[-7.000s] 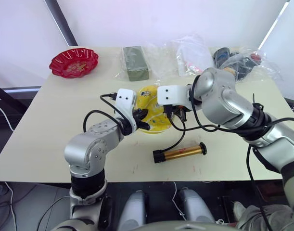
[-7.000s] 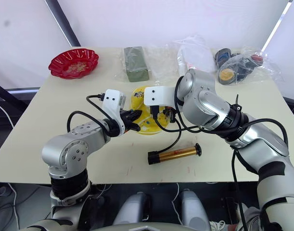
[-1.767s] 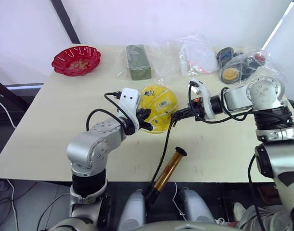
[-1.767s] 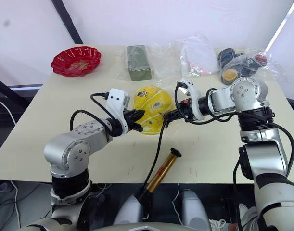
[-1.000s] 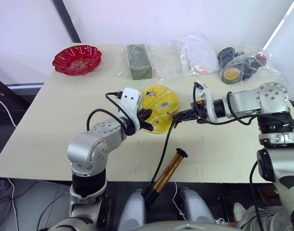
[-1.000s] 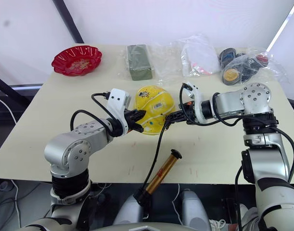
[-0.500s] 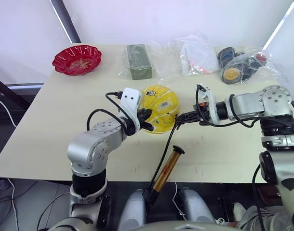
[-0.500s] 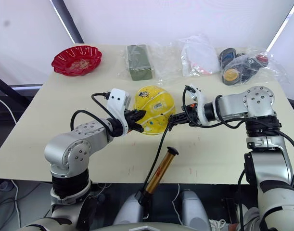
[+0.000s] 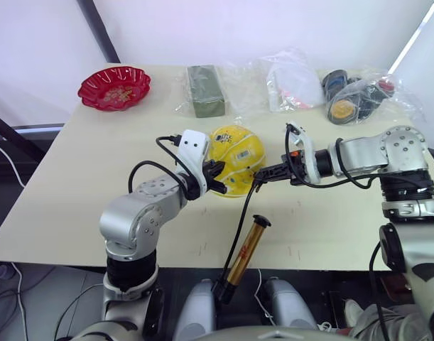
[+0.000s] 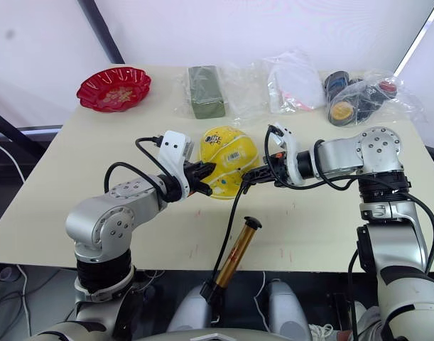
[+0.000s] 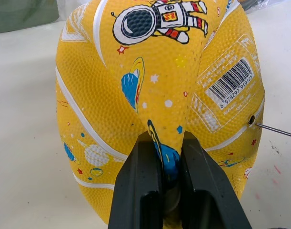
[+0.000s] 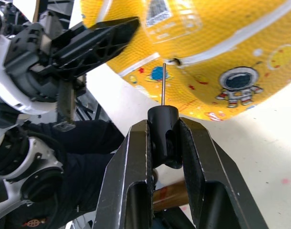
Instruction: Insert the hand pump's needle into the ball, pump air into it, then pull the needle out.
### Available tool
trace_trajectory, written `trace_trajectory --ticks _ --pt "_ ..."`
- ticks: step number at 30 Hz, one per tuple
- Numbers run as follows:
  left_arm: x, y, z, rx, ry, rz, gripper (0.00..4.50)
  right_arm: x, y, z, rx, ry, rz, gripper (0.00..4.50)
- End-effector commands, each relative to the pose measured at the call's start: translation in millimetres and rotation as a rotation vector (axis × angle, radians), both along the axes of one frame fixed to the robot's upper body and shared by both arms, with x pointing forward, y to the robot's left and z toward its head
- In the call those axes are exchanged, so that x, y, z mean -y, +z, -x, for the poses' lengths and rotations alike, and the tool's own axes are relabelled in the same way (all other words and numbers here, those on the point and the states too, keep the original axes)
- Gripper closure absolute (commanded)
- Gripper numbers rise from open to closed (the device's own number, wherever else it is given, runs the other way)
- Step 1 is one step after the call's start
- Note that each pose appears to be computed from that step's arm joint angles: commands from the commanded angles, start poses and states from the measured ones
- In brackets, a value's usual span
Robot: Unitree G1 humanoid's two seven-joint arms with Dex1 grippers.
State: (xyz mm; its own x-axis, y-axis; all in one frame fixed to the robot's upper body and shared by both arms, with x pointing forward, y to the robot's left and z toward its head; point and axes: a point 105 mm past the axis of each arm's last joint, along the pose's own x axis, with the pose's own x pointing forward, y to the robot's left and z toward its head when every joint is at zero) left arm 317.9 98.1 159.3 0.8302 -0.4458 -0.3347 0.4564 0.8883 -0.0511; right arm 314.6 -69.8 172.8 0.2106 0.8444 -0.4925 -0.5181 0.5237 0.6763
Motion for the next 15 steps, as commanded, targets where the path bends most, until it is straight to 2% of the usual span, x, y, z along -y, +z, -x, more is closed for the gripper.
trace_trajectory --ticks 1,15 --pt "2.5 4.9 2.6 0.025 -0.012 -0.005 4.50 0.7 10.4 1.6 0.040 0.013 -0.008 4.20" --pt "2.4 5.1 3.7 0.026 -0.016 -0.005 4.50 2.0 3.8 -1.0 0.026 -0.013 0.008 4.20"
